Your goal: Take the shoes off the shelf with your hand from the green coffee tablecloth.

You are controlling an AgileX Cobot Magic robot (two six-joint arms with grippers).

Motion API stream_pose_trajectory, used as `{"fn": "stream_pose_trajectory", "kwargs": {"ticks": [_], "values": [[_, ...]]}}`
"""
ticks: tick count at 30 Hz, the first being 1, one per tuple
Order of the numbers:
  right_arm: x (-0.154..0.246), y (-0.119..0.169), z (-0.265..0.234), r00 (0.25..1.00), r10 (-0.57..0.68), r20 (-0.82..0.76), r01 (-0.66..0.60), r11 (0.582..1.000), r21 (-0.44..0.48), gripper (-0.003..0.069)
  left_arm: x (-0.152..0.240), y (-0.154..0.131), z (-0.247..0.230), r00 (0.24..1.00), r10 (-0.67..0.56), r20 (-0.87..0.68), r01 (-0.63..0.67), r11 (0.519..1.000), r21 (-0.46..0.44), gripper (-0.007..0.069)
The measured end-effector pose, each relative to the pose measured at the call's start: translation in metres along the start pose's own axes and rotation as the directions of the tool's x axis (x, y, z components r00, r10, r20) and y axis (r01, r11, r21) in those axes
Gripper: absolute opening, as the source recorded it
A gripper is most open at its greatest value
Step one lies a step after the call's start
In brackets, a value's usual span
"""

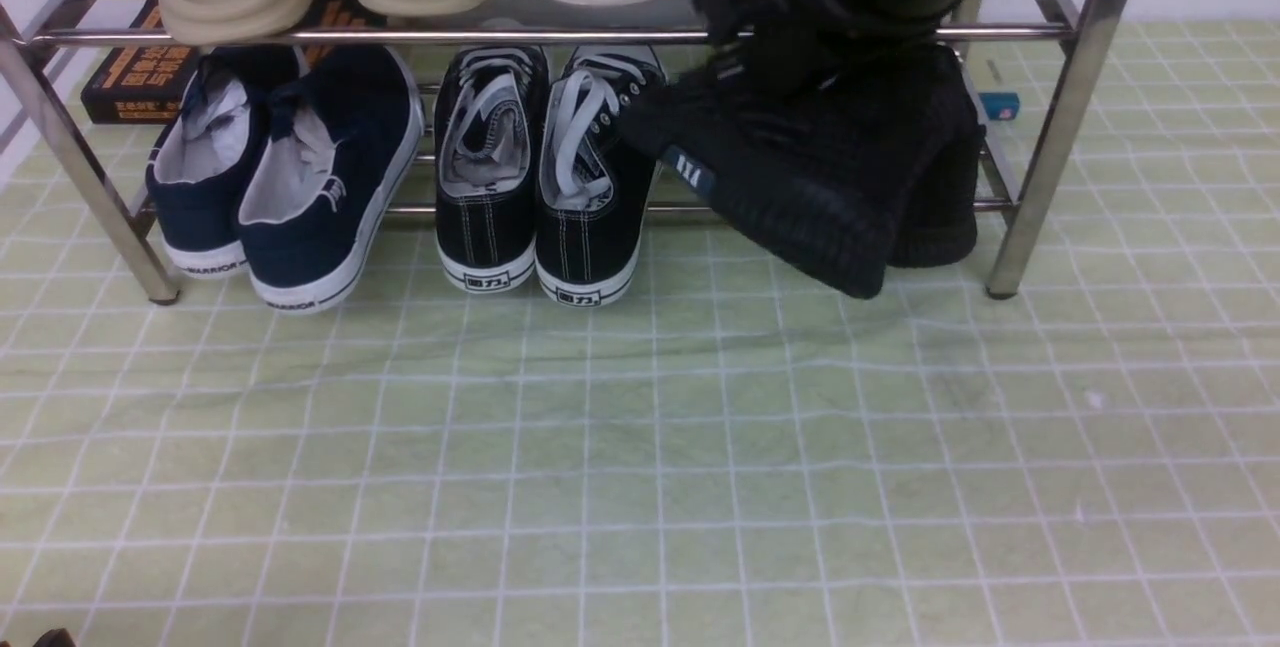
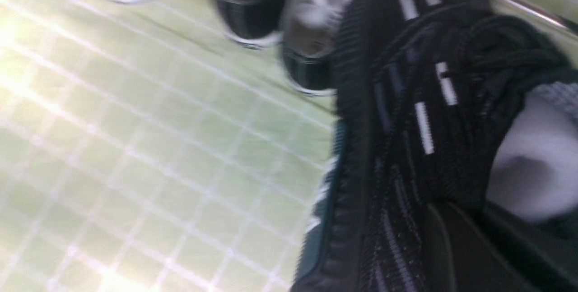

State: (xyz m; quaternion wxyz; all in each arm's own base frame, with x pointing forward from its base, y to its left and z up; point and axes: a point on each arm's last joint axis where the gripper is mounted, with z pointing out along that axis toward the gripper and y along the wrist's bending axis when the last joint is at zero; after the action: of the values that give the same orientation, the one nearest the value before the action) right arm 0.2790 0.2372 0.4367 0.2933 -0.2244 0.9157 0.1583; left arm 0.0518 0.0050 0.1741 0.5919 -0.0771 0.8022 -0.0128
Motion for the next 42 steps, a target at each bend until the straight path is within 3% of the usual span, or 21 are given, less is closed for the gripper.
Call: {"fn": "stream_pose_trajectory", "kwargs": {"ticks": [2, 11, 19, 29, 35, 42], "values": [[0.003, 0.009, -0.006, 1.0, -0.019, 0.008, 0.02, 1.0, -0.021, 0.0027, 0.0, 0.0, 0.0, 1.0, 0.0, 0.0, 0.0, 1.0, 0.0, 0.0239], [0.044, 0.109, -0.034, 0.972, -0.235, 0.023, 0.235, 0.954, -0.185, 0.0027, 0.0, 0.0, 0.0, 1.0, 0.0, 0.0, 0.0, 1.0, 0.0, 0.0239], [0.075, 0.163, -0.015, 0.96, -0.28, -0.033, 0.269, 0.945, -0.184, 0.0028, 0.0, 0.0, 0.0, 1.0, 0.0, 0.0, 0.0, 1.0, 0.0, 0.0239], [0.094, 0.149, 0.062, 0.979, -0.148, -0.142, 0.166, 0.979, 0.121, 0.0028, 0.0, 0.0, 0.0, 1.0, 0.0, 0.0, 0.0, 1.0, 0.0, 0.0239], [0.084, 0.131, 0.074, 0.992, -0.044, -0.119, 0.067, 0.978, 0.197, 0.003, 0.0, 0.0, 0.0, 1.0, 0.0, 0.0, 0.0, 1.0, 0.0, 0.0239], [0.094, 0.129, 0.128, 0.976, -0.011, -0.216, 0.064, 0.969, 0.239, 0.0033, 0.0, 0.0, 0.0, 1.0, 0.0, 0.0, 0.0, 1.0, 0.0, 0.0239]]}}
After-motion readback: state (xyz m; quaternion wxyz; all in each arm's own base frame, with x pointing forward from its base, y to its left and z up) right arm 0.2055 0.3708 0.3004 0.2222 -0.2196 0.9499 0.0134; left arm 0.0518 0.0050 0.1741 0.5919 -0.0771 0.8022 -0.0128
